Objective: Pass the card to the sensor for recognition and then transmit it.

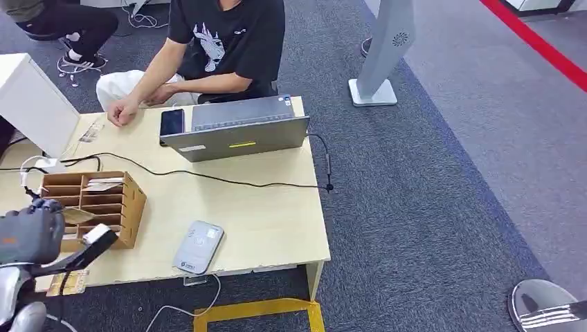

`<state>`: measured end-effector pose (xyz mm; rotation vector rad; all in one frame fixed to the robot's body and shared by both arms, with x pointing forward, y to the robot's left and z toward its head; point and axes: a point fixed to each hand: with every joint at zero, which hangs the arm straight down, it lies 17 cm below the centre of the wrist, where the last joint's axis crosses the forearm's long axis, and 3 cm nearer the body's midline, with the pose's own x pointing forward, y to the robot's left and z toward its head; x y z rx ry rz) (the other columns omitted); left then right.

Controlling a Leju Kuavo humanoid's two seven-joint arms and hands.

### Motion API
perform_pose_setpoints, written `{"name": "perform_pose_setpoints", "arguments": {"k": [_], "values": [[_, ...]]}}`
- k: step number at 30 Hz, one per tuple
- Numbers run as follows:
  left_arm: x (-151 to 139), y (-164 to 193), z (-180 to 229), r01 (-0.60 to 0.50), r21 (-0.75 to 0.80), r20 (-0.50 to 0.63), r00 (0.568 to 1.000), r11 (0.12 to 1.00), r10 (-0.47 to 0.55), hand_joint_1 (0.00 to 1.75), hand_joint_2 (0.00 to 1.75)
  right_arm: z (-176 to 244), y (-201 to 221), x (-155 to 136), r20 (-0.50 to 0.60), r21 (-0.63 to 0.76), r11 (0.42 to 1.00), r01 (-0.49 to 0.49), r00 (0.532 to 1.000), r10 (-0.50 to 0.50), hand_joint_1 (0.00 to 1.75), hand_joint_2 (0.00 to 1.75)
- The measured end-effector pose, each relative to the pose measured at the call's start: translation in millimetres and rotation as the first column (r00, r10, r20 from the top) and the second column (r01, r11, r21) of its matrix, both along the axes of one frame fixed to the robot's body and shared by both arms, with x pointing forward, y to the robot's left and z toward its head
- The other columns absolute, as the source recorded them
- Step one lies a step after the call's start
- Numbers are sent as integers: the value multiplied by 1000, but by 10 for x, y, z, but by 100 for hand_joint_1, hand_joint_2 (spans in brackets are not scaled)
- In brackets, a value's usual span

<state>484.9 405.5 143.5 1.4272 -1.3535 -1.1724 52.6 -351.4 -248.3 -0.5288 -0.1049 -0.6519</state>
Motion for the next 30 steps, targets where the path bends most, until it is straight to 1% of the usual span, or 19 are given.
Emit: {"name": "perform_pose_setpoints", "arguments": {"k": [3,7,9,11,15,17,20,25,30], "values": [[90,75,510,3,22,110,994,1000,-5,175,175,-2,5,-34,-12,1,1000,-4,1000,4,0,175],[185,147,1280,6,44,240,971,999,-17,175,175,-3,5,-64,-25,8,1000,-14,1000,14,0,175],[187,161,1494,6,49,280,960,999,-19,175,175,0,7,-49,-24,8,1000,-19,1000,19,0,175],[168,144,1622,12,55,308,951,998,-29,175,175,3,6,-38,-25,7,1000,-21,999,21,0,175],[140,133,2033,10,88,397,917,996,-44,175,175,1,18,-69,-33,16,1000,-9,999,10,0,175],[183,254,2275,-32,103,403,915,994,-12,175,175,0,29,-96,-38,24,1000,2,999,-1,0,175],[185,502,2626,-79,82,444,896,993,35,175,175,5,25,-130,-48,23,1000,-11,999,12,0,175],[219,877,2808,-148,40,470,876,988,112,175,175,14,22,-89,-51,20,998,-60,997,61,0,175],[343,1138,2824,-212,20,459,870,977,180,175,175,22,-4,-40,-47,4,994,-113,992,113,0,175]]}}
